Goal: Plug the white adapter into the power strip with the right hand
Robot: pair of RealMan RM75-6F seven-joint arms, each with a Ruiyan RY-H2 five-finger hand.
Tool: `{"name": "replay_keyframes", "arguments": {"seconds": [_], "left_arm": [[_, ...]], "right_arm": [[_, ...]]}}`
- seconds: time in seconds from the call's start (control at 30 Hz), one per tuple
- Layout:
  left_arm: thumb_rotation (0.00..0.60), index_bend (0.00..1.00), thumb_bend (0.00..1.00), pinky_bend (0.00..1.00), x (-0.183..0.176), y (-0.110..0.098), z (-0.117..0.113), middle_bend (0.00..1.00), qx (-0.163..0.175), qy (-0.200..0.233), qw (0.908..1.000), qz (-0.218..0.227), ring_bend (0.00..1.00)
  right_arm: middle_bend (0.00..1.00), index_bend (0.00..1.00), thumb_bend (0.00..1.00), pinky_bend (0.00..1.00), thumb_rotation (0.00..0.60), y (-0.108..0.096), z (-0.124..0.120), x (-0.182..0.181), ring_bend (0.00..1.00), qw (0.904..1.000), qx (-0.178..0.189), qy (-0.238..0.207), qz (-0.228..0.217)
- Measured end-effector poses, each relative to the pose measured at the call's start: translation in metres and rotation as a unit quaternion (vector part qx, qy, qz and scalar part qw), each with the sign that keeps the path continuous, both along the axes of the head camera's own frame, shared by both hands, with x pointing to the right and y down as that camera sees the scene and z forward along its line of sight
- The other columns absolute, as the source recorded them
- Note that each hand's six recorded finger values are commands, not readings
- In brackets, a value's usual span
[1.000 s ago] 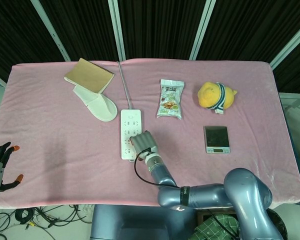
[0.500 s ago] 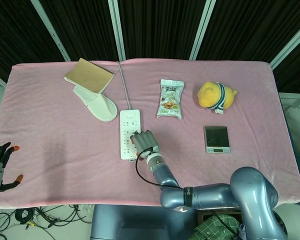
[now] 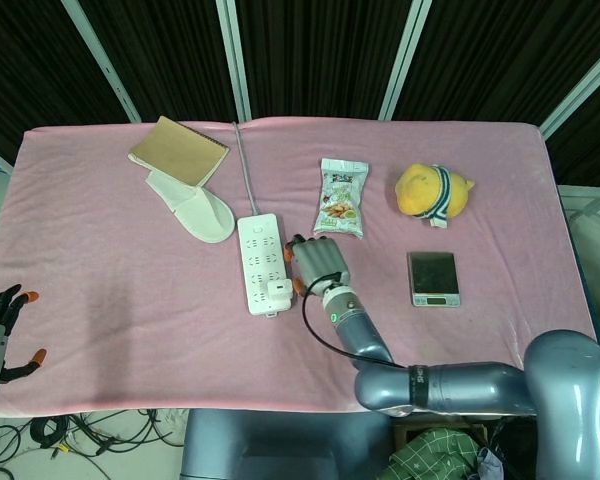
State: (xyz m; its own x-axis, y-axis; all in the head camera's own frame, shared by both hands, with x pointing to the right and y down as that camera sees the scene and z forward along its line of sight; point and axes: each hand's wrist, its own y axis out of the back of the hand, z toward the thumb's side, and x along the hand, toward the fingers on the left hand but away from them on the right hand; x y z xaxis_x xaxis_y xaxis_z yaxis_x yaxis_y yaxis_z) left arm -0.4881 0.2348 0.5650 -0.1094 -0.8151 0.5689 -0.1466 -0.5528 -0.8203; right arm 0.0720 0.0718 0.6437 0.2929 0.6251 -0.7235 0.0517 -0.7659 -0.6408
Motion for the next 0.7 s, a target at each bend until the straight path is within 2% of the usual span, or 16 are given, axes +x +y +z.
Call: {"name": "replay_keyframes", "arguments": {"seconds": [0.2, 0.37, 0.57, 0.7], "left_arm": [[0.6, 0.11, 0.28, 0.0, 0.001, 0.0, -0.001, 0.02, 0.004, -0.004, 1.0, 0.003, 0.0], [0.6, 0.11, 0.28, 0.0, 0.003, -0.001, -0.002, 0.02, 0.01, -0.006, 0.9999, 0.005, 0.0], [0.6, 0.11, 0.28, 0.0, 0.006, -0.002, -0.006, 0.01, 0.029, -0.009, 0.9994, 0.014, 0.0], [0.6, 0.11, 0.28, 0.0, 0.008, -0.002, -0.008, 0.02, 0.04, -0.008, 0.999, 0.019, 0.0]], "right_arm": [[0.1, 0.23, 0.15, 0.19, 0.6, -0.011, -0.025, 0.062, 0.22, 0.9986, 0.044, 0.004, 0.028], [0.06, 0.16, 0.09, 0.17, 0.6, -0.007, -0.043, 0.111, 0.17, 0.9949, 0.095, 0.024, 0.027], [0.06, 0.15, 0.09, 0.16, 0.6, 0.025, -0.059, 0.181, 0.17, 0.9853, 0.157, 0.062, 0.025], [0.06, 0.15, 0.08, 0.16, 0.6, 0.072, -0.071, 0.237, 0.17, 0.9788, 0.186, 0.074, 0.043]]}}
